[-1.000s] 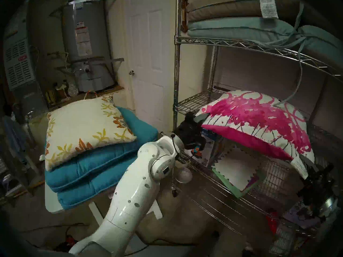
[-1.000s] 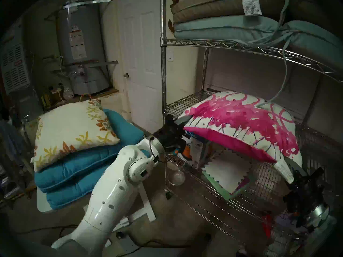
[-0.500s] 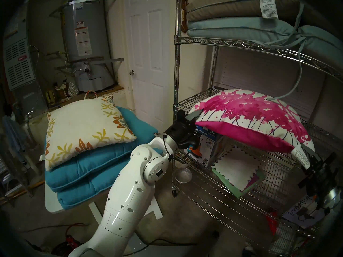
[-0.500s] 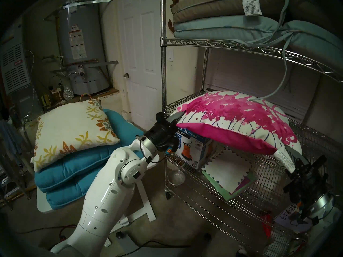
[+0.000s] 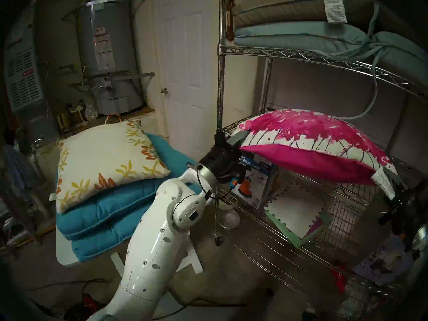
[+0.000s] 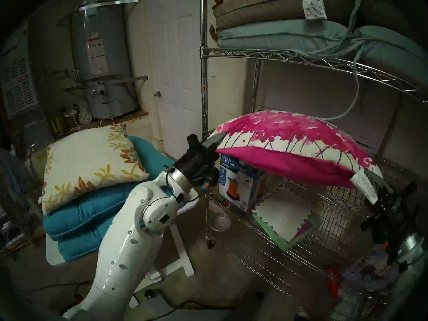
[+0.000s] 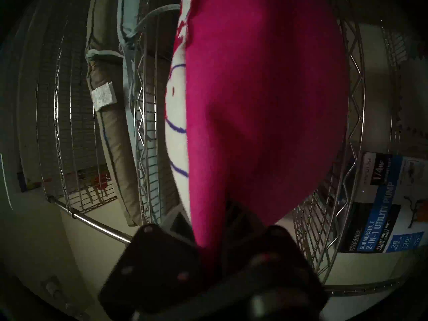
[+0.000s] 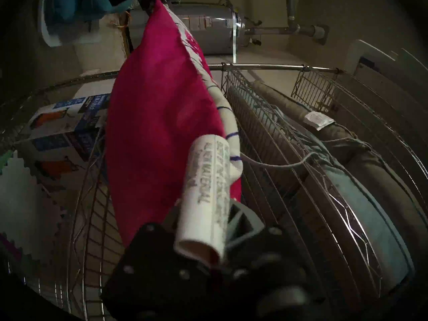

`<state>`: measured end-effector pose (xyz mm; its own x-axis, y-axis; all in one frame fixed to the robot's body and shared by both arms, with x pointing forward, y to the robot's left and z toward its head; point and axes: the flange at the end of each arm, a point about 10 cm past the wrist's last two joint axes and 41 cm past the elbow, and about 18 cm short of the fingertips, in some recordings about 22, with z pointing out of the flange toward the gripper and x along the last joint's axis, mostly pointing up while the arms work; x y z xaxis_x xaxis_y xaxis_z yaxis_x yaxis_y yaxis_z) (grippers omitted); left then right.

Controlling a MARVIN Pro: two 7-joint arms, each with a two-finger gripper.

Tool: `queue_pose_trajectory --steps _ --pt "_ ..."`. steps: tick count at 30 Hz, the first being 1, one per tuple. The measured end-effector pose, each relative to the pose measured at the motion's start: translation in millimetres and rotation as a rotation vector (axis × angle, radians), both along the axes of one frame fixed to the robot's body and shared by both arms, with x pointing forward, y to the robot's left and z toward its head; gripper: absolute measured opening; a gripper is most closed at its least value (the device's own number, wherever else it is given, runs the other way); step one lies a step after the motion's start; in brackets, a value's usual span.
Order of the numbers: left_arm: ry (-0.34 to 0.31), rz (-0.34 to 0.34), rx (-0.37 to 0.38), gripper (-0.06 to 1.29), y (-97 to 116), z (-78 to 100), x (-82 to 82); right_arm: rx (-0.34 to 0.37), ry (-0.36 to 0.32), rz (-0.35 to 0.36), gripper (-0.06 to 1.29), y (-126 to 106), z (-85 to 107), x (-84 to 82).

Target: Take cushion off the shelf

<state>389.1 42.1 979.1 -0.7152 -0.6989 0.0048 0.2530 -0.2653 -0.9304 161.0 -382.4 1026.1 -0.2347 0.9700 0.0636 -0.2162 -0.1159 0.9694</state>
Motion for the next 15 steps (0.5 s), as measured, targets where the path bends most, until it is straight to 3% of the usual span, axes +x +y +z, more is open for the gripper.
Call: queue_pose_trajectory --steps 15 --pt "-0.02 0.031 -0.052 0.07 17.2 19.3 -11.7 0.015 -0.041 0.074 0.05 2.8 18.2 -0.9"
